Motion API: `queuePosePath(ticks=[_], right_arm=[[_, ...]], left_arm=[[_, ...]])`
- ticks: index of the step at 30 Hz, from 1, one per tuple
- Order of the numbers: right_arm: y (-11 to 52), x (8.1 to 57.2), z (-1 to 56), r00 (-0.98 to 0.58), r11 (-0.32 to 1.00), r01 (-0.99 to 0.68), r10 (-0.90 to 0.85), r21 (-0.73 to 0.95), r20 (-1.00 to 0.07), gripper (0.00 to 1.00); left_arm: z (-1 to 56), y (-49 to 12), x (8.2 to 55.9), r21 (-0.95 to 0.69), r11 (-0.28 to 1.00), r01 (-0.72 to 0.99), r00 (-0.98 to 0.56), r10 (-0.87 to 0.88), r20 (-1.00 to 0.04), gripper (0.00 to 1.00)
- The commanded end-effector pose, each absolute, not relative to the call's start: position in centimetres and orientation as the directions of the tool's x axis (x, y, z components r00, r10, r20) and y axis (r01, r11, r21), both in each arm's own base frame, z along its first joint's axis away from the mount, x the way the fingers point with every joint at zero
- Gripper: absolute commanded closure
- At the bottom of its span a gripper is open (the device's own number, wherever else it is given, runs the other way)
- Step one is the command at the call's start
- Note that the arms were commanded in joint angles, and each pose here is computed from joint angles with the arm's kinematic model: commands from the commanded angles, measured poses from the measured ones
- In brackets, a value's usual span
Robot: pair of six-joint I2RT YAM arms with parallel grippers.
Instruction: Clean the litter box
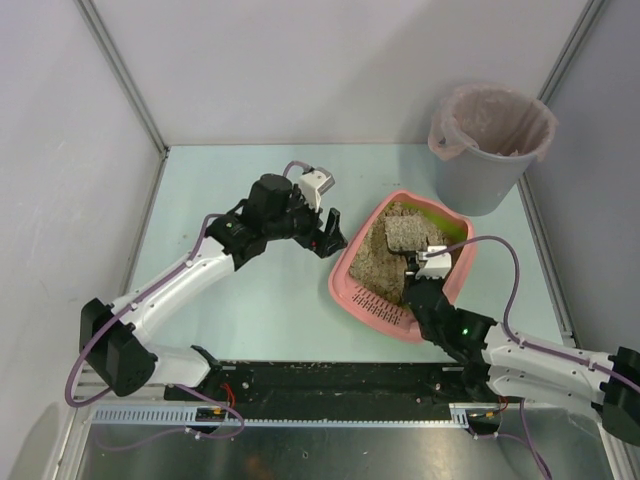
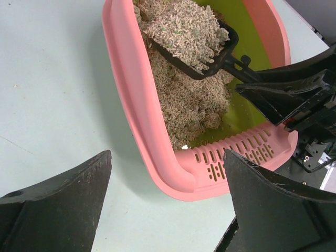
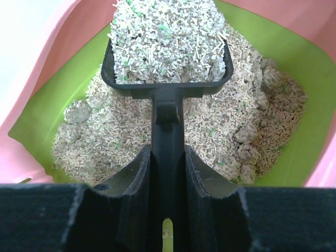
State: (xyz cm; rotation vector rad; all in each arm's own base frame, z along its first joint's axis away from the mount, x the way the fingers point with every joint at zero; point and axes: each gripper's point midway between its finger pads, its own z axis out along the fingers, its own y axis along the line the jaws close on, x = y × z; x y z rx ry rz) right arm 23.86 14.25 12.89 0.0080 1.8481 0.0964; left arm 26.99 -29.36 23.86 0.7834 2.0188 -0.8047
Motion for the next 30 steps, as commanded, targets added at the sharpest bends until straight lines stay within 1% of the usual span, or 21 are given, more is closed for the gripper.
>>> queuePosePath(ticks=[1,2,4,5,6,9,11,13,16,18,19,21,22,23,24,25,26,27,28,29,30], right_arm=[[13.6,24.3,17.3,-0.178,0.983,0.034,0.184,0.181,-0.967,1.00],[13.9,24.1,17.5,-0.175,0.981,0.024,0.196,0.195,-0.965,1.00],[13.3,23.4,16.8,-0.187,0.985,0.044,0.170,0.164,-0.968,1.00],[14.0,22.7,16.7,-0.191,0.989,0.013,0.150,0.150,-0.970,1.00],[13.5,22.5,16.8,-0.167,0.991,0.045,0.131,0.125,-0.977,1.00],[13.7,21.0,16.9,-0.120,0.992,0.060,0.116,0.109,-0.986,1.00],[13.5,20.5,16.9,-0.094,0.985,0.080,0.157,0.149,-0.983,1.00],[13.6,20.0,16.3,-0.099,0.988,0.069,0.143,0.137,-0.985,1.00],[12.8,19.6,15.6,-0.096,0.975,0.095,0.208,0.199,-0.973,1.00],[13.5,19.6,15.9,-0.095,0.986,0.065,0.159,0.153,-0.983,1.00],[13.7,19.5,16.1,-0.091,0.985,0.061,0.164,0.159,-0.982,1.00],[12.6,19.4,15.9,-0.074,0.973,0.098,0.217,0.209,-0.973,1.00],[12.4,19.3,15.6,-0.078,0.975,0.097,0.205,0.198,-0.976,1.00],[13.4,19.3,15.7,-0.092,0.972,0.071,0.232,0.226,-0.968,1.00],[13.6,19.3,15.4,-0.105,0.987,0.049,0.156,0.151,-0.982,1.00],[13.8,19.2,15.3,-0.109,0.983,0.049,0.179,0.175,-0.978,1.00],[12.1,19.1,15.0,-0.108,0.990,0.080,0.126,0.118,-0.986,1.00],[11.7,19.0,15.3,-0.081,0.952,0.111,0.295,0.286,-0.952,1.00],[11.0,18.9,15.2,-0.083,0.962,0.113,0.258,0.248,-0.963,1.00],[12.6,18.9,15.2,-0.100,0.956,0.076,0.291,0.284,-0.951,1.00],[13.6,18.9,15.3,-0.120,0.977,0.025,0.211,0.210,-0.970,1.00]], left_arm=[[25.2,-28.9,27.1,-0.220,0.601,0.769,-0.432,0.235,-0.871,0.08],[25.2,-28.8,27.1,-0.219,0.603,0.767,-0.433,0.235,-0.870,0.09],[25.1,-28.9,27.1,-0.221,0.603,0.767,-0.435,0.235,-0.869,0.08],[25.1,-28.9,27.1,-0.221,0.601,0.768,-0.435,0.237,-0.868,0.08],[25.0,-28.9,27.1,-0.221,0.603,0.767,-0.437,0.239,-0.867,0.08],[24.9,-28.9,27.1,-0.223,0.600,0.769,-0.439,0.240,-0.866,0.08],[24.9,-29.0,27.1,-0.222,0.601,0.768,-0.439,0.241,-0.865,0.08],[24.8,-29.0,27.2,-0.223,0.601,0.767,-0.441,0.241,-0.865,0.08],[24.7,-29.0,27.1,-0.226,0.601,0.767,-0.444,0.242,-0.863,0.08],[24.6,-29.0,27.1,-0.226,0.601,0.767,-0.445,0.243,-0.862,0.08],[24.6,-29.0,27.1,-0.226,0.601,0.767,-0.445,0.244,-0.862,0.08],[24.7,-29.0,27.1,-0.225,0.601,0.767,-0.444,0.243,-0.863,0.08],[24.6,-29.0,27.1,-0.227,0.603,0.765,-0.446,0.242,-0.862,0.08],[24.6,-29.0,27.1,-0.226,0.602,0.766,-0.445,0.243,-0.862,0.08],[24.5,-29.0,27.3,-0.225,0.605,0.764,-0.447,0.244,-0.861,0.08],[24.4,-29.0,27.2,-0.226,0.603,0.765,-0.449,0.247,-0.859,0.08],[24.3,-29.0,27.2,-0.227,0.603,0.764,-0.450,0.247,-0.858,0.08],[24.3,-29.1,27.2,-0.228,0.602,0.765,-0.450,0.247,-0.858,0.08],[24.3,-29.1,27.2,-0.229,0.602,0.764,-0.451,0.246,-0.858,0.08],[24.3,-29.0,27.2,-0.230,0.603,0.764,-0.452,0.247,-0.857,0.08],[24.3,-29.1,27.2,-0.229,0.602,0.764,-0.451,0.246,-0.858,0.08]])
